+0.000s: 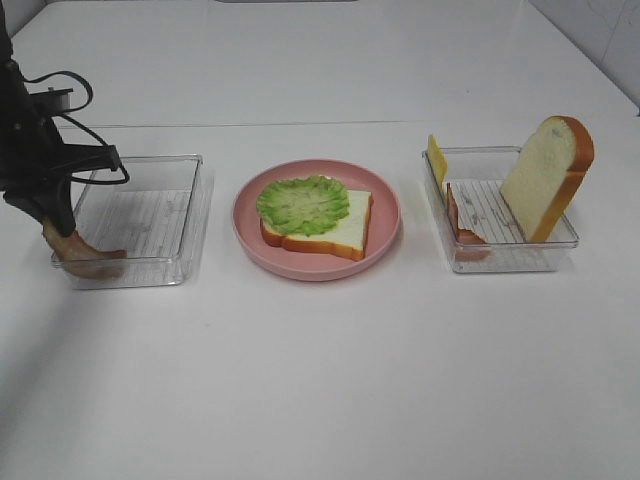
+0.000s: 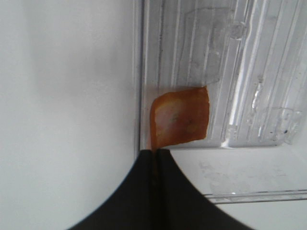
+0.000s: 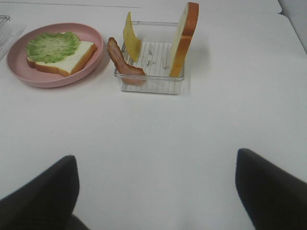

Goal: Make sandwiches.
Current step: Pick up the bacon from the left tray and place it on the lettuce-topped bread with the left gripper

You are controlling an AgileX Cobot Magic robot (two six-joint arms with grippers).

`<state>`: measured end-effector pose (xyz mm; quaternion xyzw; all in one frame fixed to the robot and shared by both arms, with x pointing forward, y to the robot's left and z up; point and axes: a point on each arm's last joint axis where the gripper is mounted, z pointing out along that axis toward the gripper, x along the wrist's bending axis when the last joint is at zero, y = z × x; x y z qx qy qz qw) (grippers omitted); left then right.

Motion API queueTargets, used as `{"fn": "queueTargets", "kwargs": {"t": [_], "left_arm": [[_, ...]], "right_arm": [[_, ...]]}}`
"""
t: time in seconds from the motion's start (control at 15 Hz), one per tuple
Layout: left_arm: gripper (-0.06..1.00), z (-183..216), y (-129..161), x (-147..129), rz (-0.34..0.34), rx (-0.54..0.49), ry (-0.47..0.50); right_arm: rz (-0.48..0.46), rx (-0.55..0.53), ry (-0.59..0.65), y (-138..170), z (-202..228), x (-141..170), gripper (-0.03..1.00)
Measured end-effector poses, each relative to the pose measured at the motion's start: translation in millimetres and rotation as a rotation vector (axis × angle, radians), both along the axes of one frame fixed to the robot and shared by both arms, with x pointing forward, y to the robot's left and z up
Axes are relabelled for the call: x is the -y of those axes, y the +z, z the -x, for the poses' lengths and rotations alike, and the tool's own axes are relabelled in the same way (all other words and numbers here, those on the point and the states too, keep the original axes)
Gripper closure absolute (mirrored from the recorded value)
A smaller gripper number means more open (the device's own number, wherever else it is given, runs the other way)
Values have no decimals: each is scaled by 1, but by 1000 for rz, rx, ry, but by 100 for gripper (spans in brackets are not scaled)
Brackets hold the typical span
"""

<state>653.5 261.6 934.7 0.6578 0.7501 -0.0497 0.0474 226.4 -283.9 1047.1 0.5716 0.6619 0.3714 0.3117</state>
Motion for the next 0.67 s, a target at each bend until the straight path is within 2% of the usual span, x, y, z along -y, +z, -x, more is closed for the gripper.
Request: {"fn": "queueTargets", "kwargs": {"t": [0.13, 0.27, 0.4, 0.47, 0.67], "left_arm": [[94, -4, 19, 4, 50, 58, -2], [94, -10, 44, 14, 156, 138, -9], [94, -15, 63, 25, 290, 198, -6], [94, -18, 70, 34, 381, 229, 2], [94, -20, 77, 69, 488, 315, -35]], "right_arm": [[0, 0, 0, 0, 0, 0, 13], [0, 0, 0, 0, 0, 0, 13], [0, 0, 0, 0, 0, 0, 13], [0, 0, 0, 0, 0, 0, 13], [0, 0, 0, 0, 0, 0, 13]]}}
